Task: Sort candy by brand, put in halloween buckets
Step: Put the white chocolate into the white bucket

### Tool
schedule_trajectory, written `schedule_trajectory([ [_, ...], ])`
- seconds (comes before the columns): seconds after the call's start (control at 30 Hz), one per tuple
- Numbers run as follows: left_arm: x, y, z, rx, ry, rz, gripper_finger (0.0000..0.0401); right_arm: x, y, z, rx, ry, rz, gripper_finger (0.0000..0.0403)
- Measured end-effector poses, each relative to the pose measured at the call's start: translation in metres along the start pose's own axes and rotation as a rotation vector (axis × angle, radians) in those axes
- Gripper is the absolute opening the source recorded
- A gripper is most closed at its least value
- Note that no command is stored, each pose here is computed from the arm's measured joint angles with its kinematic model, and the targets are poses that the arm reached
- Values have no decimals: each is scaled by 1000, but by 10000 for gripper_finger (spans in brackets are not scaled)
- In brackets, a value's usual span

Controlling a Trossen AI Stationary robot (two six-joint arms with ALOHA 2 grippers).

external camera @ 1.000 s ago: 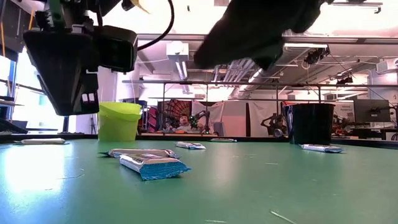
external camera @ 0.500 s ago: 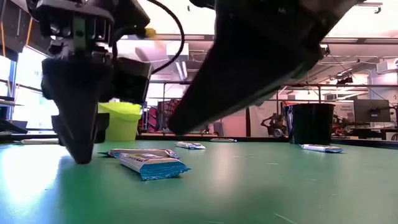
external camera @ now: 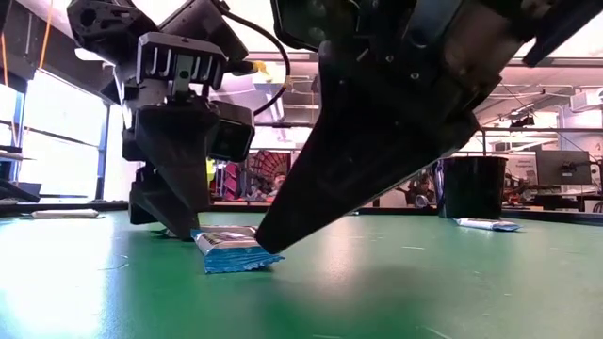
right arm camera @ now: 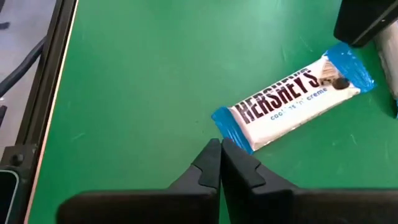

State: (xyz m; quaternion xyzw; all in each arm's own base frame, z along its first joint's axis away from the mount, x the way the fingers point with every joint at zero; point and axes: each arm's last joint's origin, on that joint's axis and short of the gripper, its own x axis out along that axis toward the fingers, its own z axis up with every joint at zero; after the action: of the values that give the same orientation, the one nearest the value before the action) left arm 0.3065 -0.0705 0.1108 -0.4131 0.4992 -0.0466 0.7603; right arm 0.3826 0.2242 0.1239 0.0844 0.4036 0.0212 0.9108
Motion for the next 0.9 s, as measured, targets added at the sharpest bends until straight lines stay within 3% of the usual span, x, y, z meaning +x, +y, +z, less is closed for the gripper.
schedule_trajectory([
  [0.3, 7, 2, 0, 15, 35, -39, 145, 6, -9, 3, 13, 2, -10, 0],
  [0.9, 7, 3, 13, 59, -43, -99, 146, 11, -19, 6, -23, 20, -14, 0],
])
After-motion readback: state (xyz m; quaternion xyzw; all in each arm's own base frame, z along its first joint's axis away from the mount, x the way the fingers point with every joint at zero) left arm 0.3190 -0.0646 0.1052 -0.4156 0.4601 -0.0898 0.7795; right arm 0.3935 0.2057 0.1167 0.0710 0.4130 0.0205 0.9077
